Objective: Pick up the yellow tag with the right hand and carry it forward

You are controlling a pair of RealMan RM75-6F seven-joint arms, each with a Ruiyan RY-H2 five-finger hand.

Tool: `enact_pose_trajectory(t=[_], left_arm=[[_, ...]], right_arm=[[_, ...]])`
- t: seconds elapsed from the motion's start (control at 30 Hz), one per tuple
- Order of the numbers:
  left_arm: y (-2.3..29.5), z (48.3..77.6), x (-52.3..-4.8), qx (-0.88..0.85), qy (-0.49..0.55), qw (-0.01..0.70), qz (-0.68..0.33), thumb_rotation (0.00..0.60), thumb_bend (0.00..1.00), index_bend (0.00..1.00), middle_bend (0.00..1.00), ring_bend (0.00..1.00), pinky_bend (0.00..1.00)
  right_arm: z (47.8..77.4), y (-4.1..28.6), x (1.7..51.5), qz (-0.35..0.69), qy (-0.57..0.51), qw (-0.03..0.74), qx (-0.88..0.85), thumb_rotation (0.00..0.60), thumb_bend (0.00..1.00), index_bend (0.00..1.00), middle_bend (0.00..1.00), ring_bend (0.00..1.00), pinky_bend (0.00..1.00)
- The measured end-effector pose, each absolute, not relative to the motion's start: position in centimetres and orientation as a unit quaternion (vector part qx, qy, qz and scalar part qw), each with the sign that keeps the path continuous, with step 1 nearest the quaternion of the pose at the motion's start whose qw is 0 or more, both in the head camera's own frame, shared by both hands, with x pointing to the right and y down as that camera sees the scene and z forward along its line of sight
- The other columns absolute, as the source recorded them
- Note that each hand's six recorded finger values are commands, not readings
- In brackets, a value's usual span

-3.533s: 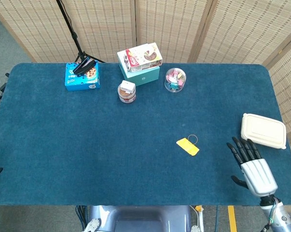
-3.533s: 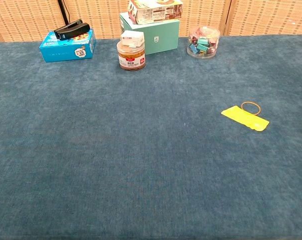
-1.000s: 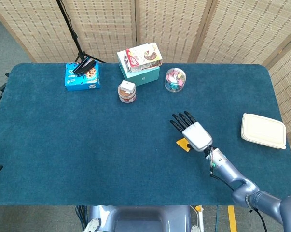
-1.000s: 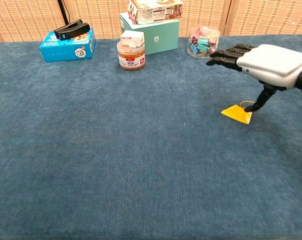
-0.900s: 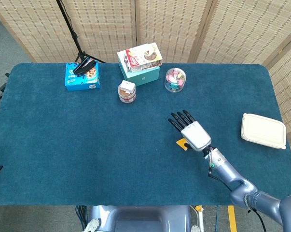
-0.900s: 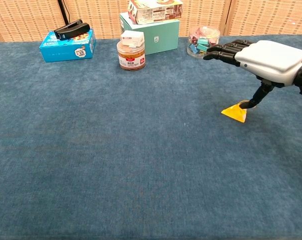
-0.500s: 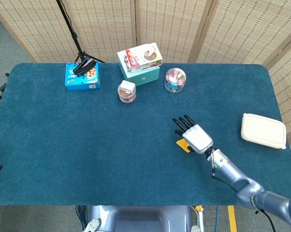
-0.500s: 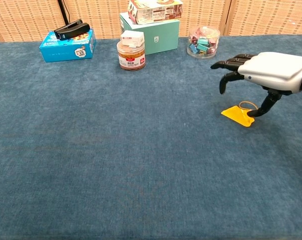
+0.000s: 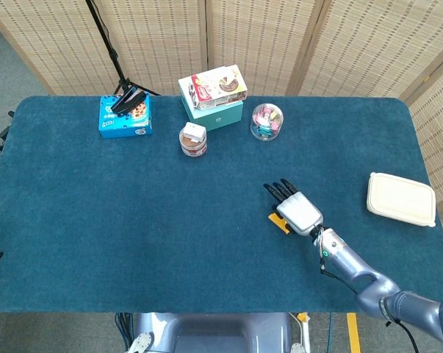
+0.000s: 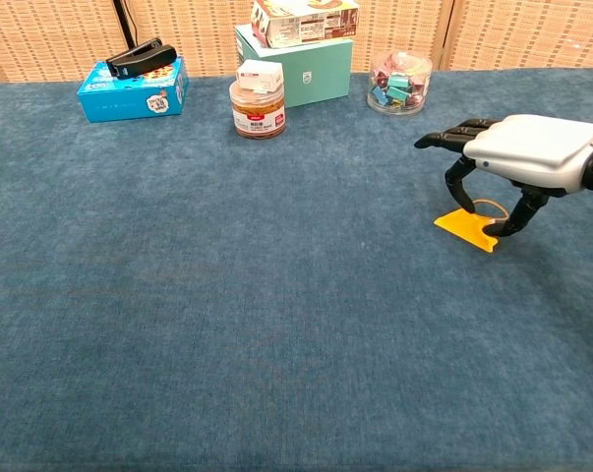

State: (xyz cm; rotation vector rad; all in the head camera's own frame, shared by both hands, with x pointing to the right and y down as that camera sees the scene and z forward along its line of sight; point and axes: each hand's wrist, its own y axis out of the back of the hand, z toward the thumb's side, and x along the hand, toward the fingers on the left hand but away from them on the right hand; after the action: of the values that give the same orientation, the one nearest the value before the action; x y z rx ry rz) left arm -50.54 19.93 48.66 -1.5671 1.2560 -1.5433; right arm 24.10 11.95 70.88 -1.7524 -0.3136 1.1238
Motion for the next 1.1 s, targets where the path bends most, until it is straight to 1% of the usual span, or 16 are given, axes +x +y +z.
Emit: enact_pose_trajectory(t=[0.03, 0.1, 0.13, 0.17, 0.2, 0.27, 0.33, 0.43, 0.5, 0.73, 0.97, 1.1], left_arm=[[19.9, 48.7, -50.5, -0.590, 0.473, 0.300, -0.581, 0.600, 0.10, 0.00, 0.00, 0.00, 0.00], [19.9, 48.6, -50.6, -0.591, 0.474, 0.299, -0.581, 0.600, 0.10, 0.00, 0.00, 0.00, 0.00], [19.9, 48.6, -50.6, -0.591, 0.474, 0.299, -0.581, 0.600, 0.10, 0.00, 0.00, 0.00, 0.00], [19.9, 48.6, -50.6, -0.591, 0.474, 0.299, -0.580, 0.600, 0.10, 0.00, 0.00, 0.00, 0.00], [19.9, 48.6, -50.6, -0.591, 0.475, 0.299, -0.580, 0.600, 0.10, 0.00, 0.00, 0.00, 0.00], [19.9, 48.6, -50.6, -0.591, 0.475, 0.298, -0.580, 0.600, 0.10, 0.00, 0.00, 0.00, 0.00], [19.9, 48.6, -50.6, -0.591, 0.475, 0.298, -0.579, 0.600, 0.10, 0.00, 0.00, 0.00, 0.00], [19.9, 48.5, -50.7, -0.592, 0.475, 0.298, -0.579, 0.600, 0.10, 0.00, 0.00, 0.00, 0.00], [19.9, 48.5, -50.7, -0.592, 0.476, 0.298, -0.579, 0.600, 0.10, 0.00, 0.00, 0.00, 0.00], [19.9, 48.5, -50.7, -0.593, 0.476, 0.298, -0.577, 0.600, 0.10, 0.00, 0.00, 0.00, 0.00], [19.9, 48.5, -50.6, -0.594, 0.476, 0.298, -0.576, 0.600, 0.10, 0.00, 0.00, 0.00, 0.00], [19.9, 48.5, -50.6, -0.595, 0.475, 0.297, -0.576, 0.600, 0.10, 0.00, 0.00, 0.00, 0.00]], right_arm=[[70.9, 11.9, 24.1, 0.464, -0.131, 0.495, -0.723, 0.600, 0.25, 0.57, 0.00, 0.00, 0.00], [71.0, 11.9, 24.1, 0.466, -0.133, 0.493, -0.722, 0.600, 0.30, 0.56, 0.00, 0.00, 0.00], [71.1, 11.9, 24.0, 0.467, -0.134, 0.493, -0.722, 0.600, 0.38, 0.55, 0.00, 0.00, 0.00], [71.1, 11.8, 24.0, 0.468, -0.135, 0.493, -0.721, 0.600, 0.44, 0.54, 0.00, 0.00, 0.00], [71.1, 11.8, 24.0, 0.469, -0.136, 0.492, -0.721, 0.600, 0.52, 0.53, 0.00, 0.00, 0.00], [71.1, 11.8, 23.9, 0.469, -0.136, 0.491, -0.721, 0.600, 0.66, 0.53, 0.00, 0.00, 0.00], [71.1, 11.8, 23.9, 0.471, -0.134, 0.490, -0.722, 0.600, 0.75, 0.52, 0.00, 0.00, 0.00], [71.2, 11.9, 23.8, 0.474, -0.128, 0.490, -0.720, 0.600, 0.82, 0.51, 0.00, 0.00, 0.00], [71.2, 11.9, 23.8, 0.477, -0.124, 0.490, -0.719, 0.600, 0.84, 0.52, 0.00, 0.00, 0.00], [71.3, 11.9, 23.8, 0.480, -0.123, 0.492, -0.716, 0.600, 0.85, 0.58, 0.00, 0.00, 0.00], [71.4, 11.6, 23.2, 0.477, -0.132, 0.492, -0.716, 0.600, 0.85, 0.60, 0.00, 0.00, 0.00], [71.5, 11.0, 21.4, 0.468, -0.144, 0.496, -0.718, 0.600, 0.85, 0.60, 0.00, 0.00, 0.00]])
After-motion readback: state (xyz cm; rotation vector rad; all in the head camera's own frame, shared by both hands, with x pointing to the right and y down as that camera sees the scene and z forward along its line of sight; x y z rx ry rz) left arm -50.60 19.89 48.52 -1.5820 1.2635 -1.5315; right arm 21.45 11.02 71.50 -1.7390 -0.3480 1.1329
